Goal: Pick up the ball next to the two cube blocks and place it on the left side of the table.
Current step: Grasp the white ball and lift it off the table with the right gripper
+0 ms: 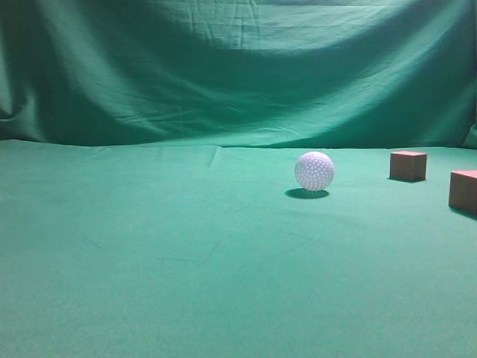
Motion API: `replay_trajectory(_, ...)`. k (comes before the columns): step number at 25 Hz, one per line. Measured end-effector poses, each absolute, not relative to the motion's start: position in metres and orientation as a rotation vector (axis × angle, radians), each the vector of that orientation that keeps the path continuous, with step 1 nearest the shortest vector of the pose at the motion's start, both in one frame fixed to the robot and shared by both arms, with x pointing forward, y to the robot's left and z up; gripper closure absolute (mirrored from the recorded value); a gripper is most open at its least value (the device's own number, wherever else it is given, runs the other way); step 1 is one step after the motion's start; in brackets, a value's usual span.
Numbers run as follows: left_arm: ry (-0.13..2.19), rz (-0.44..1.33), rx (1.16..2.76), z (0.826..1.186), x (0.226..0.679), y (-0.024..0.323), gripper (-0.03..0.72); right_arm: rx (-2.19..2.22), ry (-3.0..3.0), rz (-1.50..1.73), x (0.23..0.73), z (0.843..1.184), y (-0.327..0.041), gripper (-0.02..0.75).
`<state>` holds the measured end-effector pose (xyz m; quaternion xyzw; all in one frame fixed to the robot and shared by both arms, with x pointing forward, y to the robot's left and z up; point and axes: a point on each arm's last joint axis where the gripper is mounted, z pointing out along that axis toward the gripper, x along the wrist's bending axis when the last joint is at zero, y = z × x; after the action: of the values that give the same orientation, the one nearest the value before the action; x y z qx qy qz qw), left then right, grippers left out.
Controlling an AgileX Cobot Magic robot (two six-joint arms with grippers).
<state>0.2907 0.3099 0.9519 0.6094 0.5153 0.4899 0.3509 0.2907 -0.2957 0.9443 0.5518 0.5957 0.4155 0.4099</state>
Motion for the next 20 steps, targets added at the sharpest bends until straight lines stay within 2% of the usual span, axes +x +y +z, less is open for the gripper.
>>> replay_trajectory(10, 1.334, 1.268, 1.578, 0.952, 0.291, 0.31, 0.688, 1.35, 1.47, 1.054, 0.292, 0.948, -0.296, 0.738)
replay_trajectory(20, 1.334, 1.268, 1.578, 0.952, 0.291, 0.31, 0.688, 1.032, 0.95, 1.426, 0.291, 1.004, -0.299, 0.738)
